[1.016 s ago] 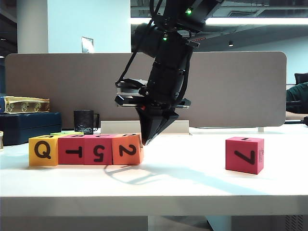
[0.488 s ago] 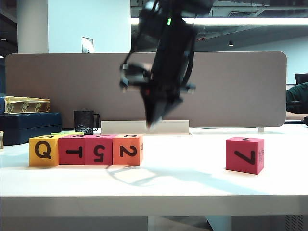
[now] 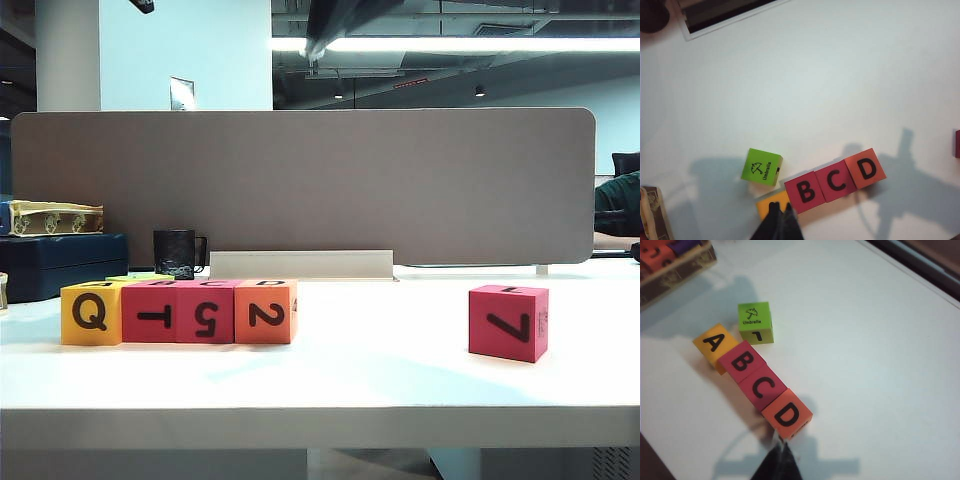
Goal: Select the appropriate blocks from the scattered letter blocks on the table and arrange them in a row to spell out "ABCD".
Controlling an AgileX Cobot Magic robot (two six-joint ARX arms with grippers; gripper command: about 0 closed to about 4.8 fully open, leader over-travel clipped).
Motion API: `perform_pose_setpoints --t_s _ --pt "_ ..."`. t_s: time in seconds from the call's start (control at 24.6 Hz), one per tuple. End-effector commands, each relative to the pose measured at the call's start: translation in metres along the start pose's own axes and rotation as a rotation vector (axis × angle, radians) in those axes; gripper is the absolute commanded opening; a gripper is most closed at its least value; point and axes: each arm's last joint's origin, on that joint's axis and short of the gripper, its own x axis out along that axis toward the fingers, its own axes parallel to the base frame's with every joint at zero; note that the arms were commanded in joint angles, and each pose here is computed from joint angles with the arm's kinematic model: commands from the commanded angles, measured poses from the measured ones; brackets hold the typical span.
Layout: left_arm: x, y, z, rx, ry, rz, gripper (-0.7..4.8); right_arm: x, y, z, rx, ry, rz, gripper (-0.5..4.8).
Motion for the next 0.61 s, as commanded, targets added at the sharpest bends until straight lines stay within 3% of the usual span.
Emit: perform_pose_setpoints --t_s 0.04,0.61 --pt "-0.0032 0.0003 0.0008 0.011 -0.017 0.005 -0.06 -0.0183 0.0056 0.0026 0.005 -0.027 0.014 -0.02" --pt "-0.0029 -0.0001 -0.002 0.006 0.012 -0.001 -0.06 -0.0237 0.0073 -0.0016 0.012 0.012 0.02 -0.01"
